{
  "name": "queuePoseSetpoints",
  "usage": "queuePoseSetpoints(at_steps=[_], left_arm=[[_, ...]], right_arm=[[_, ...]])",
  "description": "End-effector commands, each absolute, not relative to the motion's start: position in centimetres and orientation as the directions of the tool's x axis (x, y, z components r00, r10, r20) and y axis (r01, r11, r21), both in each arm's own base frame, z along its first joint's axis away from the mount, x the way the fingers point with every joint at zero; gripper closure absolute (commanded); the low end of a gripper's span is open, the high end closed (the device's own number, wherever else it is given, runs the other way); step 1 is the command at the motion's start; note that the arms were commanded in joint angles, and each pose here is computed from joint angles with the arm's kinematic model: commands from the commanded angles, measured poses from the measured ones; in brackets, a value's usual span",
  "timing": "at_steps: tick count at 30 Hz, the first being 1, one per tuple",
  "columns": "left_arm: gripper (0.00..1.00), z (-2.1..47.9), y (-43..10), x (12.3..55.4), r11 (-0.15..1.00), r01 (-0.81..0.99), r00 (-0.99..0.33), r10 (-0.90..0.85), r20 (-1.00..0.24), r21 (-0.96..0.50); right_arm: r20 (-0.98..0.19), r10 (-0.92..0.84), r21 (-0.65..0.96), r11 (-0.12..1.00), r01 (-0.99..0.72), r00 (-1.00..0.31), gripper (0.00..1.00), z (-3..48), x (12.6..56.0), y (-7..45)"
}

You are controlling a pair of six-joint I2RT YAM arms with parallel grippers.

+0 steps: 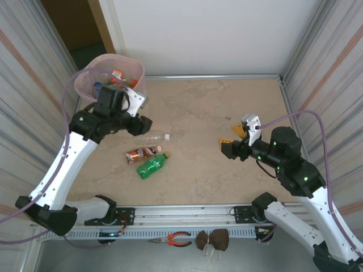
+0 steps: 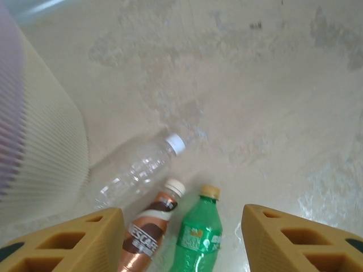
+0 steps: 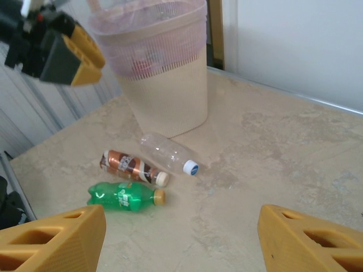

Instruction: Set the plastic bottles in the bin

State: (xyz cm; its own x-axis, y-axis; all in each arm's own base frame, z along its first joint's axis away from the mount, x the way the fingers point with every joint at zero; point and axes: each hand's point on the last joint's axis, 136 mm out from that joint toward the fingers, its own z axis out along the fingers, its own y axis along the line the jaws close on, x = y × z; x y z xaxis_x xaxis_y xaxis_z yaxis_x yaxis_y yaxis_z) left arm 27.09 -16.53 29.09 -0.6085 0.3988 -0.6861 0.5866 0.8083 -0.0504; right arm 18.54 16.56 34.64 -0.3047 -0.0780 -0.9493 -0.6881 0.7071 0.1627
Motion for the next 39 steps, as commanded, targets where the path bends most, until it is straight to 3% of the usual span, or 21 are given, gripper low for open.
queuePoseSetpoints(at_steps=[1,11,22,39], left_arm=[[0.41,26.1,-16.5,25.7,0.825,0.564,-0.648,0.415,-0.638,-0.036],[0.32,17.5,-17.7,22.9,0.817,0.575,-0.722,0.475,-0.503,-0.053],[0.25,10.3,-16.5,20.1,0.867,0.486,-0.82,0.41,-0.4,-0.107],[0.19,6.9,-16.7,19.5,0.877,0.478,-0.848,0.447,-0.285,-0.047]], right_arm=[[-0.948,-0.061,0.174,0.725,-0.666,-0.313,0.3,34.6,18.6,16.1],[-0.937,-0.059,0.196,0.726,-0.659,-0.343,0.3,34.2,19.1,16.5],[-0.933,-0.04,0.215,0.735,-0.643,-0.358,0.3,34.0,19.6,16.5],[-0.932,-0.062,0.201,0.731,-0.653,-0.357,0.29,32.9,19.6,16.7]])
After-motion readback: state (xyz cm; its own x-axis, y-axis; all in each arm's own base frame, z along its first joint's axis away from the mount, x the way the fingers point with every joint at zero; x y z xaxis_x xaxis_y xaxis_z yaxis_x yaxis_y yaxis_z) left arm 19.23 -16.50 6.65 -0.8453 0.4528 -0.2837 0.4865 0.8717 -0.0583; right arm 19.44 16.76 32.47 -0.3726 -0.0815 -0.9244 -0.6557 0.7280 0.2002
